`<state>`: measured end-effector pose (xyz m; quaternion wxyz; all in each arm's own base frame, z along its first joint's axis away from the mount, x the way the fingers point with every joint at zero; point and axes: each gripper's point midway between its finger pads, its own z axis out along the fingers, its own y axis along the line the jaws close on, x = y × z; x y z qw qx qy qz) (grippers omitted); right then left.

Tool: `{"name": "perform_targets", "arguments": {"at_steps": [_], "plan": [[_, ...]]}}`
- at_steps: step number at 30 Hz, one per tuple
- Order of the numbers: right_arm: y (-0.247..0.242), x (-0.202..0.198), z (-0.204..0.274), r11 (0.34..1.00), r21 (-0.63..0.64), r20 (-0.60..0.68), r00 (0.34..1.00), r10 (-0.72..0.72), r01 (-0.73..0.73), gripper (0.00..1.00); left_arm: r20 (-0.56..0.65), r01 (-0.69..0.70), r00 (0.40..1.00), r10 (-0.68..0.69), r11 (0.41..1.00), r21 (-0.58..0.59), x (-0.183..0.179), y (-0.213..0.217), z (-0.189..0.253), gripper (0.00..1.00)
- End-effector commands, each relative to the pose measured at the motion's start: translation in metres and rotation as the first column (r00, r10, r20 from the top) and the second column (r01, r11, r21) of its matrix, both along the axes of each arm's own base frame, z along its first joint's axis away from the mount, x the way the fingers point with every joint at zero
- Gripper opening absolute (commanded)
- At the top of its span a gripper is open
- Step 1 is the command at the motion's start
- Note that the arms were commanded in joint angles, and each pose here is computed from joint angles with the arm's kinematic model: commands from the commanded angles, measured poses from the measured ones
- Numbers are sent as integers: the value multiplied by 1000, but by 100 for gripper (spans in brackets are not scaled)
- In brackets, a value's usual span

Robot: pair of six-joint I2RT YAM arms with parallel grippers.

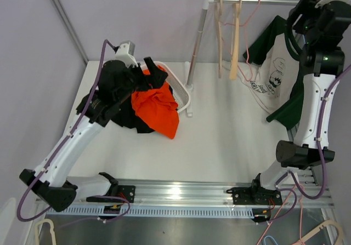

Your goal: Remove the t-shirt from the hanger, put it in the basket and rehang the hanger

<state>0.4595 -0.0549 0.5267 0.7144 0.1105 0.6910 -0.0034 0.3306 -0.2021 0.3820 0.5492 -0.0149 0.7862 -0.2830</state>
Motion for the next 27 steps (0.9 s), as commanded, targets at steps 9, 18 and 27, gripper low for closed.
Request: {"name": "perform_targets", "arguments": {"at_steps": [9,18,27], "plan": [[-64,45,-48,994,103,-120,993,-24,36,73,102,319,942,-321,947,34,-86,-64,0,100],[-82,85,-76,997,80,-123,992,-8,18,73,144,414,899,-414,910,32,-115,-65,-3,99],[-96,110,-95,997,73,-118,993,7,2,67,120,436,892,-436,899,28,-112,-75,-15,99]]}}
